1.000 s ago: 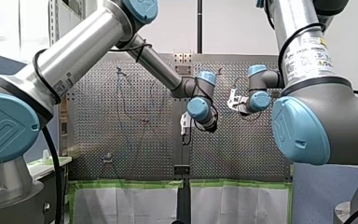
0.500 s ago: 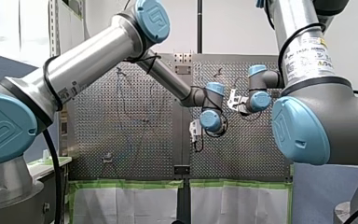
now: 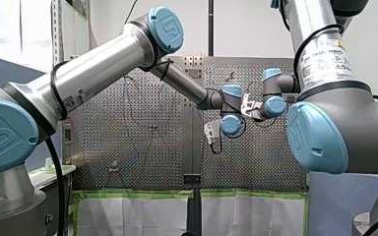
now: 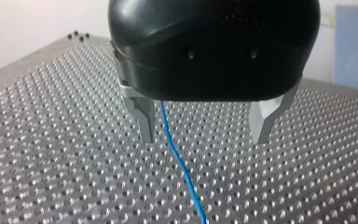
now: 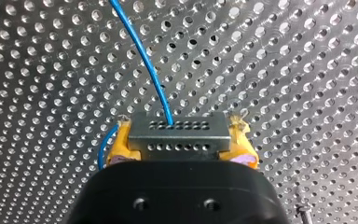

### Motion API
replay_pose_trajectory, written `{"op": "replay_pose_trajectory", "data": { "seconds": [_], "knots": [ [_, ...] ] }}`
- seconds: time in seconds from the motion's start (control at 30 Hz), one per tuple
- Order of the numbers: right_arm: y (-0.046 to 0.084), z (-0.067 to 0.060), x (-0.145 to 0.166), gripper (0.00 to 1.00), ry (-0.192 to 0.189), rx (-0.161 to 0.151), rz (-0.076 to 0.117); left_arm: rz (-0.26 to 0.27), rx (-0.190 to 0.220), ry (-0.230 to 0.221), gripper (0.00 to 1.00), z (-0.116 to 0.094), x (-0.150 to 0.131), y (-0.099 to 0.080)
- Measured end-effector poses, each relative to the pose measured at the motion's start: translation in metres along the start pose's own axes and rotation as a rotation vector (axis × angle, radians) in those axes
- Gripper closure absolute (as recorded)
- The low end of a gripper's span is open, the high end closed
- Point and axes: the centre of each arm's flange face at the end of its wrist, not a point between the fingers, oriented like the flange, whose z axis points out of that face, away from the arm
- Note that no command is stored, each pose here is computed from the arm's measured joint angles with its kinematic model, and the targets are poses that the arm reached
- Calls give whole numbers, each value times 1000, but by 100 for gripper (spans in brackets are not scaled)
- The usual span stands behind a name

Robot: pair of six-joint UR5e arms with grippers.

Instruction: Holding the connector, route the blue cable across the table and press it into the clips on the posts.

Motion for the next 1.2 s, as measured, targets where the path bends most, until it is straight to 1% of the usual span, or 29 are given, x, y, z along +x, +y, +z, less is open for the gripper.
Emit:
{"op": "replay_pose_trajectory", "data": {
  "seconds": [0.2,0.4,0.5,0.6,0.73,0.8,0.9,1.07,1.2],
  "knots": [
    [3,1,1,100,2,-4,1,-8,-24,-18,0,6,3,3],
    [4,1,1,100,4,-7,1,-35,-70,-69,0,11,0,7],
    [5,1,1,100,4,-8,2,-41,-90,-83,0,14,0,11],
    [6,1,1,100,3,-9,2,-37,-92,-75,0,19,7,15],
    [6,1,2,100,4,-9,2,-30,-92,-56,0,26,25,22],
    [6,1,2,100,4,-9,1,-33,-95,-56,0,29,30,24],
    [6,1,2,100,4,-9,1,-43,-101,-66,0,35,27,26],
    [6,1,2,100,4,-9,0,-54,-107,-84,0,45,15,25],
    [6,1,2,100,5,-9,0,-55,-110,-86,0,50,12,28]
  ]
}}
